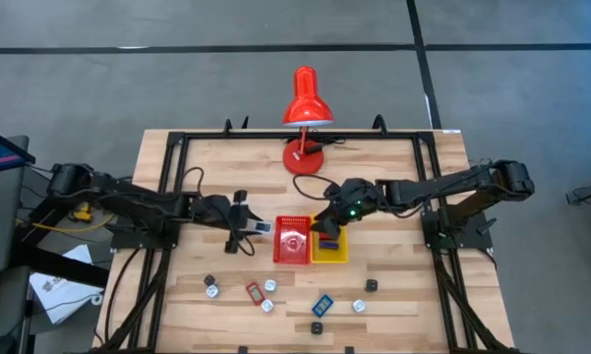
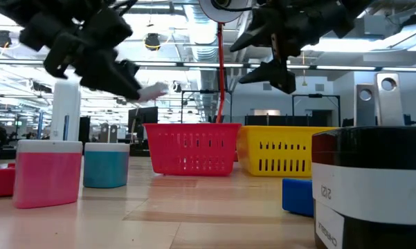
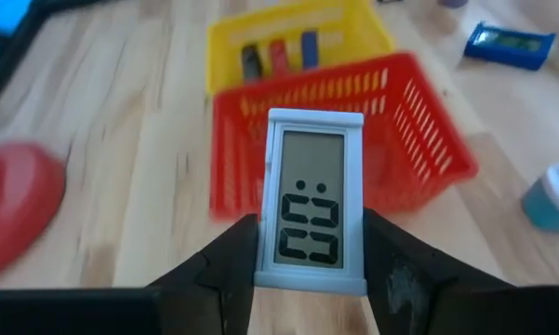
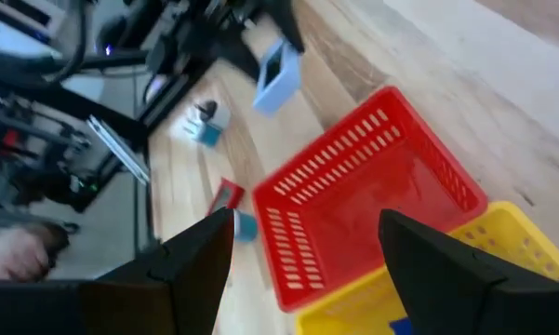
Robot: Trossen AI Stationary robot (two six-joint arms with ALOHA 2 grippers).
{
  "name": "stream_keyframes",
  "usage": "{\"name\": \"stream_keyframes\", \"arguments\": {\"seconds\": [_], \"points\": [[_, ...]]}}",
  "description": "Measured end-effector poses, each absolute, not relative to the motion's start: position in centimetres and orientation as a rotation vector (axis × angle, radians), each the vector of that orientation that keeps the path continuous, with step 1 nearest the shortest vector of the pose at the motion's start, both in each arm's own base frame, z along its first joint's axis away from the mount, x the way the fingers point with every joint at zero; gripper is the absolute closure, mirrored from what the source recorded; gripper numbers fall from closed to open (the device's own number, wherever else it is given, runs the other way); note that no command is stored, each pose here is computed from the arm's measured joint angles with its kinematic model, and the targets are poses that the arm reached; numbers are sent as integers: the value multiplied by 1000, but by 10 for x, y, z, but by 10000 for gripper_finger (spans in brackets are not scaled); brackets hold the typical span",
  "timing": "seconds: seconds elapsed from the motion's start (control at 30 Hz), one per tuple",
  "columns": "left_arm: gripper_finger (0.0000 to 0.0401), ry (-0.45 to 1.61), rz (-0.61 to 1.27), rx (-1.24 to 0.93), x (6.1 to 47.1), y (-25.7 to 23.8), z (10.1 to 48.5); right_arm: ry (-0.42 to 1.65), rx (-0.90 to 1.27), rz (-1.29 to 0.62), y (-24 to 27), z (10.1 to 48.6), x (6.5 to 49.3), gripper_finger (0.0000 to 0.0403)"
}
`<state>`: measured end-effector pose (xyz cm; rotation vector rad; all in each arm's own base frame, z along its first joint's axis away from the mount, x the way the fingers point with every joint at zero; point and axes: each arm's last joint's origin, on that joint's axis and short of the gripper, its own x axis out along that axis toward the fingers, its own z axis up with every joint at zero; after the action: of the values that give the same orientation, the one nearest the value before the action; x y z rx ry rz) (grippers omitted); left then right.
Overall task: Pick & Place Office items
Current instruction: Put the white digital timer into the yellow bin
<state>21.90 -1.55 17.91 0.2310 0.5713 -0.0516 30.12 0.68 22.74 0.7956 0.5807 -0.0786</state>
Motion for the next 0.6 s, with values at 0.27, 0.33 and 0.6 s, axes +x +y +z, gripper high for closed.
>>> {"name": "stream_keyframes", "arguments": {"seconds": [0.27,0.33,0.6], "points": [[240,569,-123,376,264,-28,192,544,822,-102,-3,229,303,143],[243,574,-138,406,275,-31,192,541,828,-99,-2,226,306,143],[237,584,-190,480,300,-43,190,567,891,-39,8,197,328,143]]}}
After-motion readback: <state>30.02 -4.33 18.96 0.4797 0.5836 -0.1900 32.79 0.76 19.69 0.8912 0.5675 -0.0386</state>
